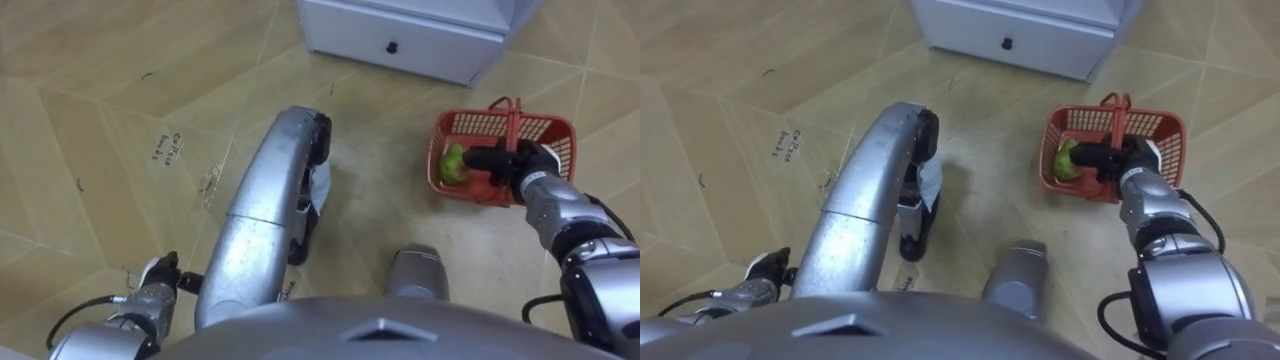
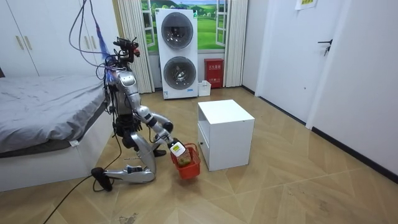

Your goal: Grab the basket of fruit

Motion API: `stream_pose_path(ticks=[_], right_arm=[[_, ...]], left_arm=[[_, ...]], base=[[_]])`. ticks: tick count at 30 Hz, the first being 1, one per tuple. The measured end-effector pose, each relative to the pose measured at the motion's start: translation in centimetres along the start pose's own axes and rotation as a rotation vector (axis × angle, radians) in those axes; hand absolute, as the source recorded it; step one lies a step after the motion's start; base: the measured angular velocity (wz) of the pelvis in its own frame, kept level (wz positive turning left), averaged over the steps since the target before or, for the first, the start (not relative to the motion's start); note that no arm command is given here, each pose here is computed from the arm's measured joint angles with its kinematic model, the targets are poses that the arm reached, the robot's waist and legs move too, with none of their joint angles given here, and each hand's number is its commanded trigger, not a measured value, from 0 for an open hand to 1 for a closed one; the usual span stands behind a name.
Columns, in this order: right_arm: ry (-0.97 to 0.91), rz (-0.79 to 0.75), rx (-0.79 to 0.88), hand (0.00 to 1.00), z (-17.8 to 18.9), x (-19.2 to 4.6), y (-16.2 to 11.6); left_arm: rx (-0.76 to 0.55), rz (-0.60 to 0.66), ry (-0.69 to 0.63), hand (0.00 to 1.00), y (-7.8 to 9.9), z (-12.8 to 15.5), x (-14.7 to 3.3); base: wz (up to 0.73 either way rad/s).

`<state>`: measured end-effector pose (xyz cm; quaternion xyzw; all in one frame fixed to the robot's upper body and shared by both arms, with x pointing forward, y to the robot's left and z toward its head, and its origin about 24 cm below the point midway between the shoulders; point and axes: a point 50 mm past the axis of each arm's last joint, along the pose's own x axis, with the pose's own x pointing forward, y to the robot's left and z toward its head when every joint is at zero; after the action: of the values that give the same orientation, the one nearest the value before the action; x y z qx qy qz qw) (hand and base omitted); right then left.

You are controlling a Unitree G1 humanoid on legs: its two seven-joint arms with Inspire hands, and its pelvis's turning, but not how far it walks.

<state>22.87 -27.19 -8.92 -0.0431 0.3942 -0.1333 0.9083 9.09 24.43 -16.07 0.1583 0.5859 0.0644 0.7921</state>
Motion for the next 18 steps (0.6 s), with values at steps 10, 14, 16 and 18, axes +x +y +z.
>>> stream_pose_path(ticks=[10, 14, 16, 18], right_arm=[[-0.167, 0.087, 0.023, 1.0, 4.6, -0.2, 2.7], [-0.227, 0.134, 0.02, 1.0, 6.5, -0.4, 4.1], [-0.251, 0.149, 0.003, 1.0, 7.2, -0.6, 4.6], [-0.291, 0.173, -0.012, 1.0, 8.1, -0.9, 5.2]], left_arm=[[-0.037, 0.028, -0.078, 0.0, 0.8, 3.3, 0.2], [-0.041, 0.025, -0.113, 0.0, 0.8, 4.5, 0.2], [-0.051, 0.028, -0.115, 0.0, 0.8, 4.9, 0.2], [-0.074, 0.03, -0.111, 0.0, 0.9, 4.7, 0.2]], base=[[0.05], [-0.14], [-0.35], [-0.44]])
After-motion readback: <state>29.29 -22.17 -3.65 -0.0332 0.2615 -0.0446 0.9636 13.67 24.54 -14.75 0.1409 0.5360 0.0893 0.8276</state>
